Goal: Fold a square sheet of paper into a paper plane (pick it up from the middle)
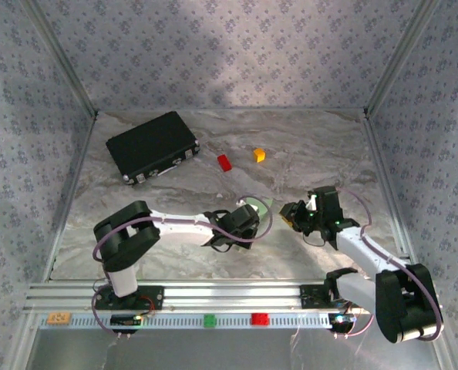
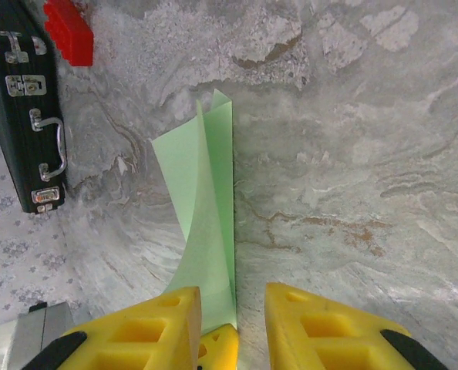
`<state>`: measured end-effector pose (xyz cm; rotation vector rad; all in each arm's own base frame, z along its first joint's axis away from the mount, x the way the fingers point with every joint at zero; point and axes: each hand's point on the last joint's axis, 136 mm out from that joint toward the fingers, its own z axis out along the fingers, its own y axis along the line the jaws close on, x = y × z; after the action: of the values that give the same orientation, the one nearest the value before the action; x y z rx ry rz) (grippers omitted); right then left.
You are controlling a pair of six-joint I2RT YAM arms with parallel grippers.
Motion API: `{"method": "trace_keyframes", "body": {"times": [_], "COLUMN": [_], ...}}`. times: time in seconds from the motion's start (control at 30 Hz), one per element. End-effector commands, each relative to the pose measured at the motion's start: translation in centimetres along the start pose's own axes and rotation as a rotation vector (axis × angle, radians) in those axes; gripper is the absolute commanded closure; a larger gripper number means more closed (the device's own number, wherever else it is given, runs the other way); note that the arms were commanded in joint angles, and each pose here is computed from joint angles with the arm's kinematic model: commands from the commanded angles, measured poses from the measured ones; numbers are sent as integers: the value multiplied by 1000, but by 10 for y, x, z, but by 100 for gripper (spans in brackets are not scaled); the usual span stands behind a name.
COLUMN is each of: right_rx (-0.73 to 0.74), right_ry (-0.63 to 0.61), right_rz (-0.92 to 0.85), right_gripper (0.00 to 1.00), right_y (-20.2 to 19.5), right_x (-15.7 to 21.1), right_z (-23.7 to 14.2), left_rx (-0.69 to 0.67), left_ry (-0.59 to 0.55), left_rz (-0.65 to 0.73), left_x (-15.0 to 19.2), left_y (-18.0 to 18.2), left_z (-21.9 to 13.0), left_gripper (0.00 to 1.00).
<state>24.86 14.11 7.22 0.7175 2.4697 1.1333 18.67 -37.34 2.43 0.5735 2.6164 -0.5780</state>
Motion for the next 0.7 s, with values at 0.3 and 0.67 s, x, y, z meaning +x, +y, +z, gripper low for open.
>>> {"method": "trace_keyframes", "body": {"times": [0.3,0.67], "right_rx": [-18,-80], "right_ry": [-31,19], "right_rz": [-69,-230], "right_gripper": [73,81], "right_y": [-1,19], "right_x": [1,20], "right_z": [-3,8], "left_rx": [187,248], "left_ry": [38,99], "left_rz": [-108,-151], "left_x": [1,13], "left_y": [-10,-11], "left_z": [1,11], "left_gripper": [100,100]}}
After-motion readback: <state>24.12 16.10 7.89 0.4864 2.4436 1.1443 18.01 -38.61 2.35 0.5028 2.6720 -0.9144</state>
